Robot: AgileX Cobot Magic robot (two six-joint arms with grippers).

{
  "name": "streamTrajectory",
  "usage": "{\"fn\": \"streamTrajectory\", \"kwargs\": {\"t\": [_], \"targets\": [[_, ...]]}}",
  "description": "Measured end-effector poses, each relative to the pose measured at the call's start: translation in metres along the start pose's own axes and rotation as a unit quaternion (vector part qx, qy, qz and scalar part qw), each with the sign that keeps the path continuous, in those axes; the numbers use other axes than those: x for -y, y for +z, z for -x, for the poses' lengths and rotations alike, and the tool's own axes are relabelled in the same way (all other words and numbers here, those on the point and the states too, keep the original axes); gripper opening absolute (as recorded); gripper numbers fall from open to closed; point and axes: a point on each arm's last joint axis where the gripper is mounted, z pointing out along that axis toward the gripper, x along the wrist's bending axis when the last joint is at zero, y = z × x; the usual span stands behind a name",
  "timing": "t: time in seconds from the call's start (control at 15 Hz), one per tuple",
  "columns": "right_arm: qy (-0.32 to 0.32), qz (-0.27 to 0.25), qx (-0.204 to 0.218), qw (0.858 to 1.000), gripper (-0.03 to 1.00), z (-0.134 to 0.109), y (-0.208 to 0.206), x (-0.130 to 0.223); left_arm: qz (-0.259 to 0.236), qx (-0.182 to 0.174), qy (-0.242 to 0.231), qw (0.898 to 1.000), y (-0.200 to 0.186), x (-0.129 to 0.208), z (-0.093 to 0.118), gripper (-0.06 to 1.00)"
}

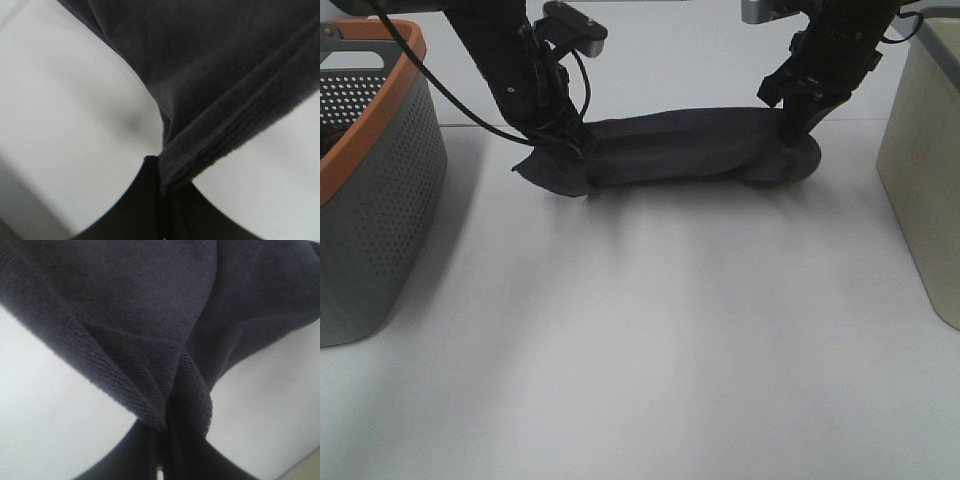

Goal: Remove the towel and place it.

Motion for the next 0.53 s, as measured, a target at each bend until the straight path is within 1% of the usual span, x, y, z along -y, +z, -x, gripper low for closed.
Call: {"fn": "streamTrajectory", "kwargs": {"t": [0.07, 0.13, 0.2, 0.27, 0.53], "targets": [[-0.001, -0.006, -0.002, 1.000, 0.00, 0.000, 0.000, 0.001, -0.017, 0.015, -0.004, 1.000, 0.000, 0.003, 0.003, 0.00], [-0.003, -0.011, -0.004, 1.000, 0.00, -0.001, 0.000, 0.002, -0.045, 0.037, -0.003, 0.998, -0.001, 0.008, 0.007, 0.00], [-0.005, -0.011, -0.013, 1.000, 0.00, -0.002, 0.000, 0.002, -0.100, 0.075, 0.000, 0.992, -0.003, 0.017, 0.015, 0.00], [-0.004, -0.013, -0.018, 1.000, 0.00, -0.003, 0.002, 0.003, -0.116, 0.087, 0.002, 0.989, -0.004, 0.020, 0.017, 0.00], [0.008, -0.077, -0.048, 0.996, 0.00, -0.007, 0.035, 0.026, -0.128, 0.121, 0.005, 0.984, -0.003, 0.024, 0.026, 0.00]]}}
